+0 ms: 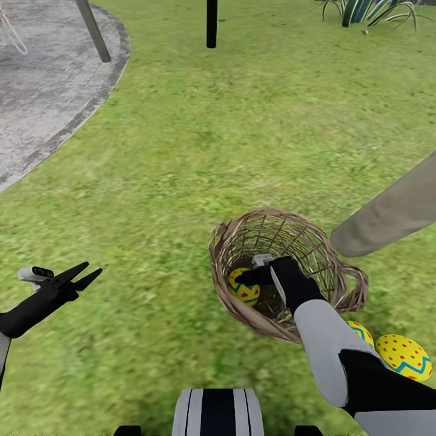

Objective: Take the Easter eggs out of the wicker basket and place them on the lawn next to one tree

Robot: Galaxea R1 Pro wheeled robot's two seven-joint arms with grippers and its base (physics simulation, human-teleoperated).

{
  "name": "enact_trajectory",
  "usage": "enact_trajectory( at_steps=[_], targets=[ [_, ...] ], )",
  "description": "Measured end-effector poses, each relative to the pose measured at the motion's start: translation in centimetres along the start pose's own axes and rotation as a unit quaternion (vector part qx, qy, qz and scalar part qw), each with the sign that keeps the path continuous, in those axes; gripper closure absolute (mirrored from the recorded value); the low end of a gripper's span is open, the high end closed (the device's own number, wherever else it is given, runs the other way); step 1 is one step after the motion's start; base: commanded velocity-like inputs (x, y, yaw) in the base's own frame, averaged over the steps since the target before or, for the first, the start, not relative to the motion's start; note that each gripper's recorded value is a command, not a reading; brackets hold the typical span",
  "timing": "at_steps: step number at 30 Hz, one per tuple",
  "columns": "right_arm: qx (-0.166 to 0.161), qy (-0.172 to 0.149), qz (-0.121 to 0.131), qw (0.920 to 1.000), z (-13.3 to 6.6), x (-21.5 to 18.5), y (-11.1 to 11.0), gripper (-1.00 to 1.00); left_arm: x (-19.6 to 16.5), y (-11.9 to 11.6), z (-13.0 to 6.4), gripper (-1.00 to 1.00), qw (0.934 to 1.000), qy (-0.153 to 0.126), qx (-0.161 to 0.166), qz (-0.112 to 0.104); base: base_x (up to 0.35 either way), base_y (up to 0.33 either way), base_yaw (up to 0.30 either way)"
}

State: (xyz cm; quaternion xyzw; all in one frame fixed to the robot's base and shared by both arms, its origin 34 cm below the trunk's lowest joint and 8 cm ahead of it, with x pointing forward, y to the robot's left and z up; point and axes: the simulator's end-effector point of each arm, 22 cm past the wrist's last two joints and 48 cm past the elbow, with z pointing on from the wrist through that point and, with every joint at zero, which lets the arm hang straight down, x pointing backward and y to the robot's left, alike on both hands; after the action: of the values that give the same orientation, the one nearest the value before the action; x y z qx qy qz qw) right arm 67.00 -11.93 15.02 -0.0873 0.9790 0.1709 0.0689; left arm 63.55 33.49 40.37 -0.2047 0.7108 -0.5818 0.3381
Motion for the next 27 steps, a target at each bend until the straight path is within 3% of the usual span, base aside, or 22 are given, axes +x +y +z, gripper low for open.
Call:
enact_trajectory(
  at_steps=[5,15,19,27],
  targets=[
    [-0.002,-0.002,0.0,1.0,0.0,-0.2,0.0,1.0,0.1,0.2,0.0,-1.0,1.0,0.0,0.0,-0.001,0.0,0.0,0.0],
    [0.014,0.023,0.006,0.9996,-0.5,1.8,0.0,1.0,-0.5,-2.1,0.2,-1.0,0.9999,0.001,0.012,0.012,0.0,0.0,0.0],
    [0.039,0.024,-0.019,0.9988,-1.2,1.7,-0.9,1.0,-0.8,-2.9,0.2,-1.0,0.9997,0.0,0.017,0.018,0.0,0.0,0.0],
    [0.041,0.009,-0.024,0.9988,-2.9,0.3,-0.4,1.0,-1.5,-4.9,0.1,-1.0,0.9991,-0.002,0.027,0.033,0.0,0.0,0.0]
  ],
)
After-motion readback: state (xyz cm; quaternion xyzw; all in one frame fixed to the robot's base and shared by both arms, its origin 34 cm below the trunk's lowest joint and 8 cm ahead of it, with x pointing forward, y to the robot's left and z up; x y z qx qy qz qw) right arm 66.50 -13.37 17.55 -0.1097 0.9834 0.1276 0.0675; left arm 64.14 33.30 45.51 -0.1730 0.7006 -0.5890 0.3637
